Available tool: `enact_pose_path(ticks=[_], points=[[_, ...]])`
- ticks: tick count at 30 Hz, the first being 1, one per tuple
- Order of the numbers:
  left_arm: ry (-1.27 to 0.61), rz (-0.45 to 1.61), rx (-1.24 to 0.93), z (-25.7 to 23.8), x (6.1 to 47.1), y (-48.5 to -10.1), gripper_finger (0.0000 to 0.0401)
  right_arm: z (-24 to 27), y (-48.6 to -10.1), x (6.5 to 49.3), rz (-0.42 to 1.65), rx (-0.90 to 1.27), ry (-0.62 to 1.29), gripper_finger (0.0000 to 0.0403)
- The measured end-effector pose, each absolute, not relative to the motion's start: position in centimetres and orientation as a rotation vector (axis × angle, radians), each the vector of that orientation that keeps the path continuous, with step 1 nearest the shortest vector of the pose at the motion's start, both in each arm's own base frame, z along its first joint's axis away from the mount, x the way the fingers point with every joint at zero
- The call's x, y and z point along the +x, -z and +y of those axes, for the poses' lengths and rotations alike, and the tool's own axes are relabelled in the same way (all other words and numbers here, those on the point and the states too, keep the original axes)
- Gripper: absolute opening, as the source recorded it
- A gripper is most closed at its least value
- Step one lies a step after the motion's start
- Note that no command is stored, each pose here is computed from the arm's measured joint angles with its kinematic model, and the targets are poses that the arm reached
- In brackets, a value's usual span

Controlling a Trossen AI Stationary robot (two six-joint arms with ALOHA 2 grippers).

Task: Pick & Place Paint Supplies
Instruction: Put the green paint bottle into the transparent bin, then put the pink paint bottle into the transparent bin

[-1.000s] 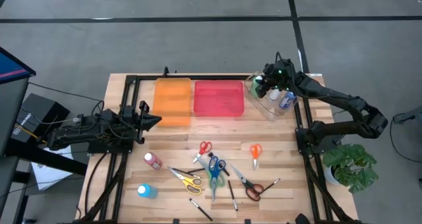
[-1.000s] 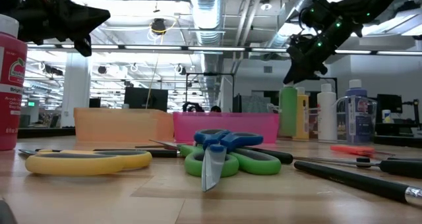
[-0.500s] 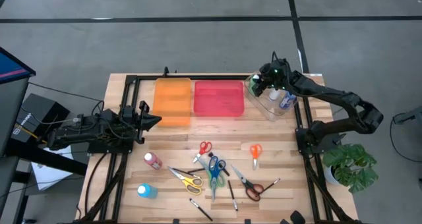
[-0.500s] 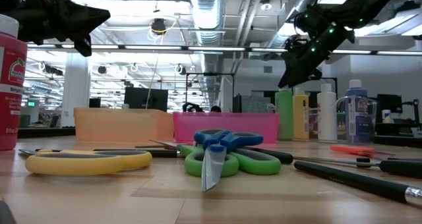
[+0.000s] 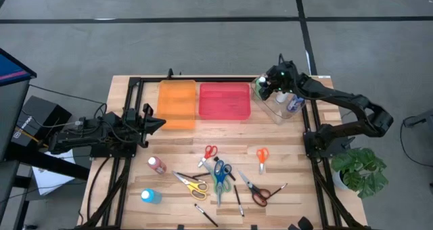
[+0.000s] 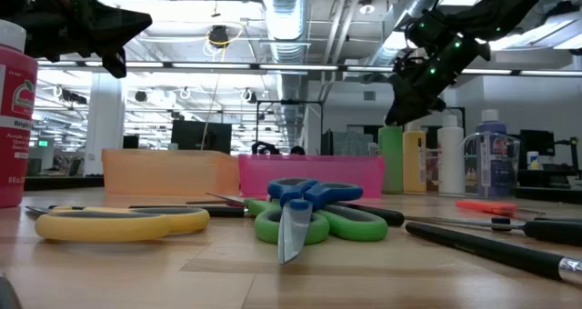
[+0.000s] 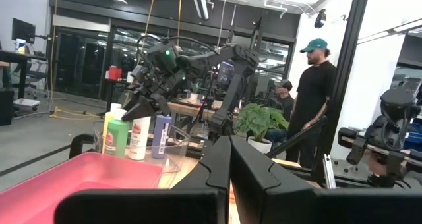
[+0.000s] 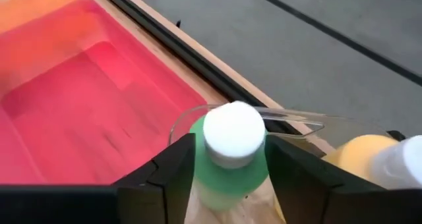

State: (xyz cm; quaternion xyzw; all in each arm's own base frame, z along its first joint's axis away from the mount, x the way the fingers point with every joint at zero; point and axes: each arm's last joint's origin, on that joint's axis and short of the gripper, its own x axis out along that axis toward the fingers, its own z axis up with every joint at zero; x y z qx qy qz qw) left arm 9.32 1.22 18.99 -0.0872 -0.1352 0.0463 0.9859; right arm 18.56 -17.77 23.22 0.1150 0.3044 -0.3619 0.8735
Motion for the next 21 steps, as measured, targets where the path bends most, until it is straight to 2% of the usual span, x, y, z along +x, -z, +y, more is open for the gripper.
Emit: enact_pose_path(ticks=[7, 12, 17, 21], points=[[-0.093, -0.272, -0.175, 1.2, 9.3, -19.0, 0.0001, -16.9, -25.6, 18.6, 0.548, 0.194, 0.737, 0.0221], [-0.093, -0.272, -0.175, 1.2, 9.3, -19.0, 0.0001, -15.6, -27.9, 18.6, 0.457, 0.160, 0.708, 0.0227], [-0.093, -0.272, -0.175, 1.2, 9.3, -19.0, 0.0001, -13.3, -30.0, 19.2, 0.339, 0.121, 0.625, 0.0209], [-0.093, -0.272, -0.175, 1.2, 9.3, -19.0, 0.0001, -10.8, -31.6, 20.5, 0.208, 0.068, 0.510, 0.0168]])
